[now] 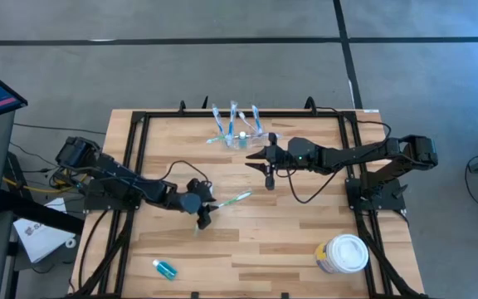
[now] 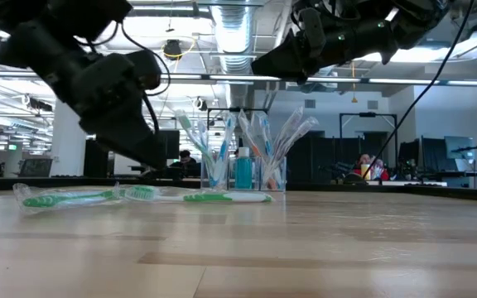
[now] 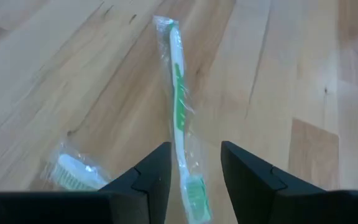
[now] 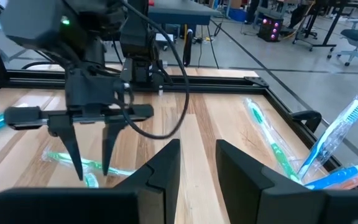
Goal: Pick & Place toothbrushing station
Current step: Put the green toothbrush into the transparent organizer
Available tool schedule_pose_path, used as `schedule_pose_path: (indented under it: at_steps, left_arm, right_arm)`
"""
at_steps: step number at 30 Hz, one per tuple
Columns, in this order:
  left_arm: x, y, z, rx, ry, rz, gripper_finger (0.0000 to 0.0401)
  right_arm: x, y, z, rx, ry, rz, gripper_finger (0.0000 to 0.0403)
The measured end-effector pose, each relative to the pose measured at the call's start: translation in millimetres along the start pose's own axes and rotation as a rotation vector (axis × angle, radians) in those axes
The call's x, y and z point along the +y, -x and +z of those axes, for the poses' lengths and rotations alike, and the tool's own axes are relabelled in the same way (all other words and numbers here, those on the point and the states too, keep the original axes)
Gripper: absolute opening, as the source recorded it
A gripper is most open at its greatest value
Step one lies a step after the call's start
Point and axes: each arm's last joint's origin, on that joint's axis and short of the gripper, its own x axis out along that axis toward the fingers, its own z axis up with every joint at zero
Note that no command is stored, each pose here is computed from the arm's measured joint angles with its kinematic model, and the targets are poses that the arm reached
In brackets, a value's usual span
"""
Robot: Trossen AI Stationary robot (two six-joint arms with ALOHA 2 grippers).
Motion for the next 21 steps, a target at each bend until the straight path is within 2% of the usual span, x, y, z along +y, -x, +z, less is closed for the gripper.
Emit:
schedule_pose_path:
  at_steps: [4,10,17,21]
  left_arm:
    - [7,-4,10,-0.003,0.04,-0.026,0.0145]
    - [9,-13,31,-0.027,-0.009,-0.04,0.0166]
    - [18,-46,51,0.02,0.003,-0.059,0.0183]
    - [19,-65,59,0.052,-0.034,-0.087,0.019]
  right_arm:
    - [0,0,2,-0.02,0.0,-0.002,0.0093]
    - [0,0,2,-0.02,0.0,-0.002,0.0093]
    - [0,0,2,-0.016,0.0,-0.001,0.0093]
    - [0,0,1,-0.015,0.0,-0.001,0.0093]
